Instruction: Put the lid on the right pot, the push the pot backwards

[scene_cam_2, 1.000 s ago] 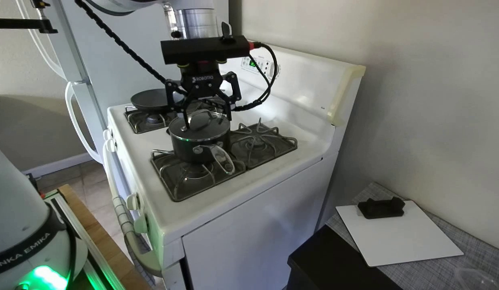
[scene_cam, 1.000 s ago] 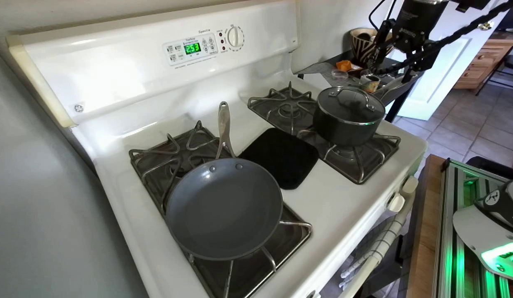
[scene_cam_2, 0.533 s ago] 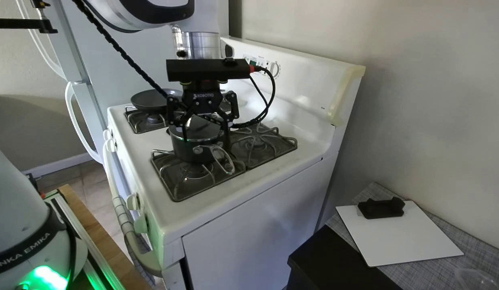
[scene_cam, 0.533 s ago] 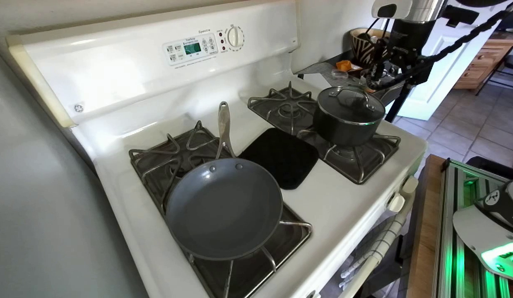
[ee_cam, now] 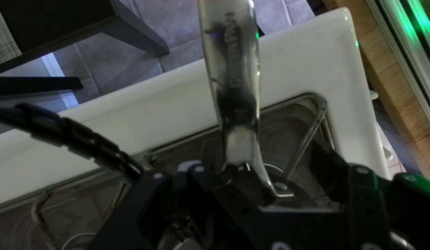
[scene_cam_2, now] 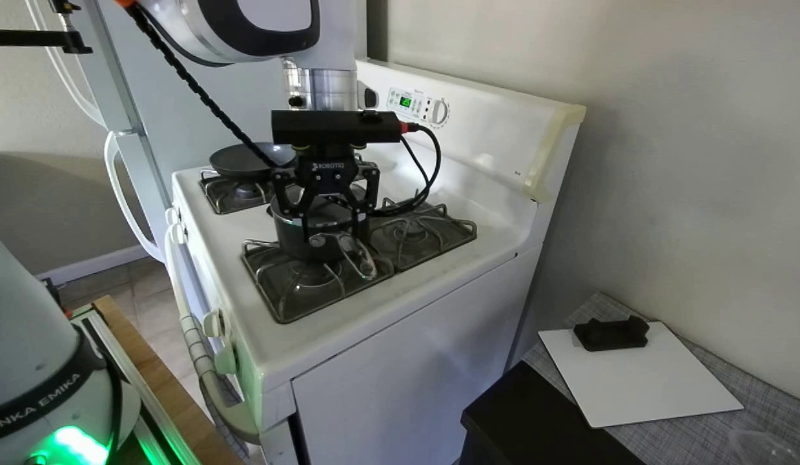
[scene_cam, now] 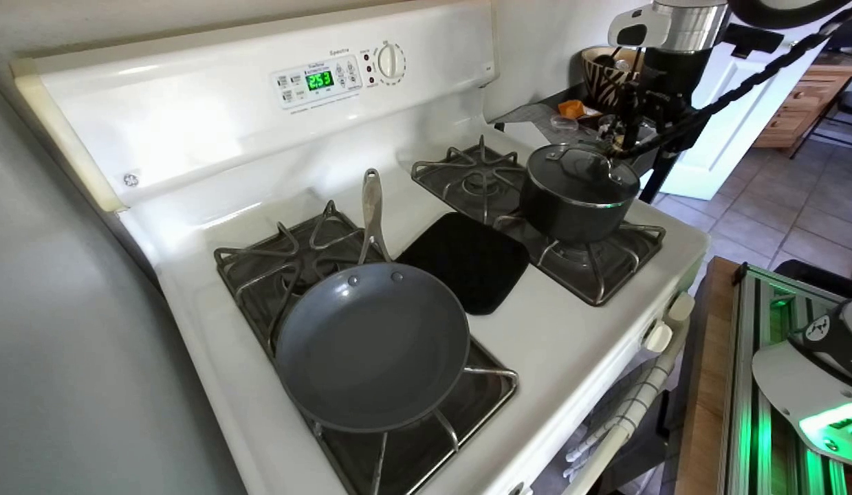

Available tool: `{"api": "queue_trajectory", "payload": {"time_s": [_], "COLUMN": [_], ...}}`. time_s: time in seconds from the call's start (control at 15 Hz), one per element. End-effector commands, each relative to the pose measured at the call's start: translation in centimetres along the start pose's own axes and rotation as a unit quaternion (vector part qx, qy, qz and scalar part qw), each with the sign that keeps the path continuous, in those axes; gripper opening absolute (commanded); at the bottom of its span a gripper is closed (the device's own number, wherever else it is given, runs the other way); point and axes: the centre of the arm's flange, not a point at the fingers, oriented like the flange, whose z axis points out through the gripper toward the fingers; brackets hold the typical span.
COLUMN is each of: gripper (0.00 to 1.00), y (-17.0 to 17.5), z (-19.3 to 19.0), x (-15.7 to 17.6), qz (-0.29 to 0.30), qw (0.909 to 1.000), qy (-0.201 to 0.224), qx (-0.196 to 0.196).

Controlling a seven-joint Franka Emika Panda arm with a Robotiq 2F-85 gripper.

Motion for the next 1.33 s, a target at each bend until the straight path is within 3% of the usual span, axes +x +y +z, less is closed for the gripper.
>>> {"api": "queue_trajectory", "payload": {"time_s": [0.0,0.07,0.2,0.33,0.6,0.67,0.87,0.93,1.27], "gripper": [0.83,0.71,0.61,0.41,0.38,0.33,0.01,0.06,0.06], "y": [0.5,0.5,0.7,0.8,0.9,1.0,1.2,1.3,1.6], "z": [0.8,0.8,0.8,0.9,0.9,0.9,0.7,0.7,0.5], "x": [0.4,0.4,0.5,0.5,0.5,0.6,0.5,0.5,0.6], "qz": [0.01,0.01,0.011,0.011,0.014,0.016,0.022,0.023,0.029], "qw": [0.9999,0.9999,0.9999,0.9998,0.9998,0.9997,0.9996,0.9996,0.9993], "qy": [0.001,0.002,0.004,0.005,0.005,0.003,0.005,0.006,0.008], "qx": [-0.009,-0.011,-0.012,-0.014,-0.017,-0.017,-0.018,-0.018,-0.02]}}
